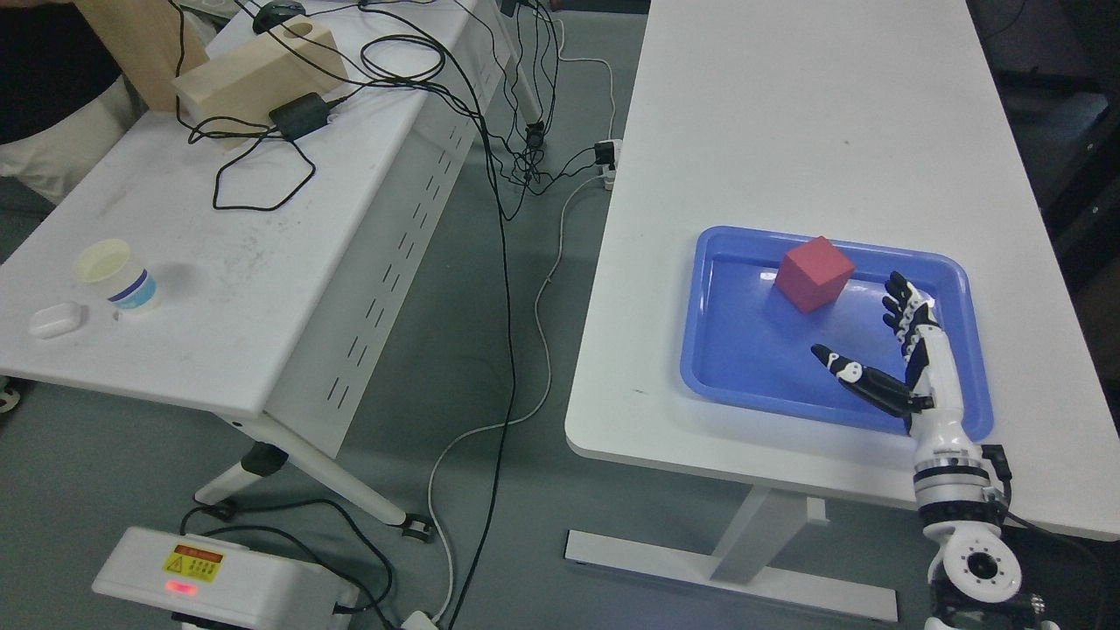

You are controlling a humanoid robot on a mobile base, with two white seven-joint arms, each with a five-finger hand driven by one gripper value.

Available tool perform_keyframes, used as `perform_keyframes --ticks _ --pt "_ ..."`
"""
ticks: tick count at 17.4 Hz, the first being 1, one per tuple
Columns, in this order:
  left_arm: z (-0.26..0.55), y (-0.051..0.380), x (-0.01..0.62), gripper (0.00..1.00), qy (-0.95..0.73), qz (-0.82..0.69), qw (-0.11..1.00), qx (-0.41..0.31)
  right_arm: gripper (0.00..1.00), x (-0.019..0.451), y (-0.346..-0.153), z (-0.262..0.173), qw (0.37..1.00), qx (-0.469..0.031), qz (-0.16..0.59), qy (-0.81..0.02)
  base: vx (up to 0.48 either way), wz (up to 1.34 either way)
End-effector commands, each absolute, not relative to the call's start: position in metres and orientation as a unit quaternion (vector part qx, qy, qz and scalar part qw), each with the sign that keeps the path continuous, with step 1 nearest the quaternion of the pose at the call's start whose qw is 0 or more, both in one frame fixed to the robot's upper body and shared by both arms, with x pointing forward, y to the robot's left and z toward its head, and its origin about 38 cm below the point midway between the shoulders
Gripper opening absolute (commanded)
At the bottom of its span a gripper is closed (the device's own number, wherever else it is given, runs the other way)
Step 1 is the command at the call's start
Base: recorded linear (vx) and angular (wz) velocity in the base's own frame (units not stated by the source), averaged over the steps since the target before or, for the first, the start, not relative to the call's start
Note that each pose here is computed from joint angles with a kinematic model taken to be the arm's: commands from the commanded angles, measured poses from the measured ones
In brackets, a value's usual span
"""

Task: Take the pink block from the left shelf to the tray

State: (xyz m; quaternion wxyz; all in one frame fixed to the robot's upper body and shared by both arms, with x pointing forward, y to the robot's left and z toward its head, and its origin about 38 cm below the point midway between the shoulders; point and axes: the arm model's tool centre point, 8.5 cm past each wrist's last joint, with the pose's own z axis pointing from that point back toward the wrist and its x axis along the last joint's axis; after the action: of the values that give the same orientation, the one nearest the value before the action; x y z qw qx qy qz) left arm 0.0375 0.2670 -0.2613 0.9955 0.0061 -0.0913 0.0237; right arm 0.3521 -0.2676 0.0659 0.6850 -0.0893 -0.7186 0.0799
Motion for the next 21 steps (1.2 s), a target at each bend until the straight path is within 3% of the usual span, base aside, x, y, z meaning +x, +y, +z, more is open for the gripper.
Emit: perform_keyframes --ticks 1,21 --pt "-0.2606 0.2784 0.0315 1.00 -0.087 0.023 0.996 0.015 1.00 0.3498 -0.2924 0.0689 0.686 -0.088 0.041 -0.721 -0.124 0.06" --pt "-0.2606 0.2784 0.0315 1.00 -0.087 0.023 0.996 0.015 1.00 0.3476 -0.2901 0.0637 0.696 -0.069 0.038 -0.713 -0.077 -0.08"
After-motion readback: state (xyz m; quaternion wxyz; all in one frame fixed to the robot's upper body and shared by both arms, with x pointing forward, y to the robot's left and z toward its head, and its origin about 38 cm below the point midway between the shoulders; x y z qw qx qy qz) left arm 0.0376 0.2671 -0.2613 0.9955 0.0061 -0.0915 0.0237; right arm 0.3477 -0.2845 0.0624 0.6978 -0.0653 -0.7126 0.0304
